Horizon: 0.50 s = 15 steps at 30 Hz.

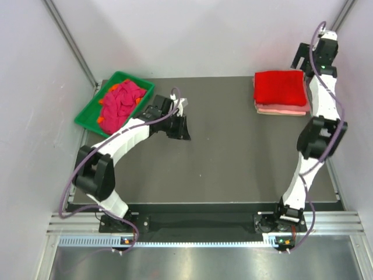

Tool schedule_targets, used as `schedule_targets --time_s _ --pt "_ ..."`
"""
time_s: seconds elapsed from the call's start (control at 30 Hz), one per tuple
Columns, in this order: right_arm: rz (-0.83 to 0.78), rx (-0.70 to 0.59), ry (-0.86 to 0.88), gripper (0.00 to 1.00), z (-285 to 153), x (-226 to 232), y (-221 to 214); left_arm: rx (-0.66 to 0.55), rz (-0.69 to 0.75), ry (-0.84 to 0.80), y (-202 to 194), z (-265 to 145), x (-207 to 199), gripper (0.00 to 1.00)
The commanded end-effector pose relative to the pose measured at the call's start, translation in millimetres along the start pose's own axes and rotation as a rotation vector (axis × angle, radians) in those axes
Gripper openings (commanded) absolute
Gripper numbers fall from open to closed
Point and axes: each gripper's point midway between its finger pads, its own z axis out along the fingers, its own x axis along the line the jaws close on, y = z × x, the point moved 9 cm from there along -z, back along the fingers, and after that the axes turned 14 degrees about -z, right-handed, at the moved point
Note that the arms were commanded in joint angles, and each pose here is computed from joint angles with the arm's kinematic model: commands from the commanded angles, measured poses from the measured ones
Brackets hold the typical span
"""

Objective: Fold and stack the t-shirts
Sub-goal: Reset both grippers

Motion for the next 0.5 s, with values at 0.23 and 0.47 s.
schedule_targets --time_s 0.23,0.47 --pt "0.289 -0.021 0.495 1.0 -310.1 69.4 37.4 -0.619 0.214 -0.109 46.4 -151.9 -99.5 0.37" --pt "0.393 -0.092 0.714 1.0 -403.5 77.2 -19.9 -0.586 0.197 -0.157 27.8 -166.0 -103.6 0.99"
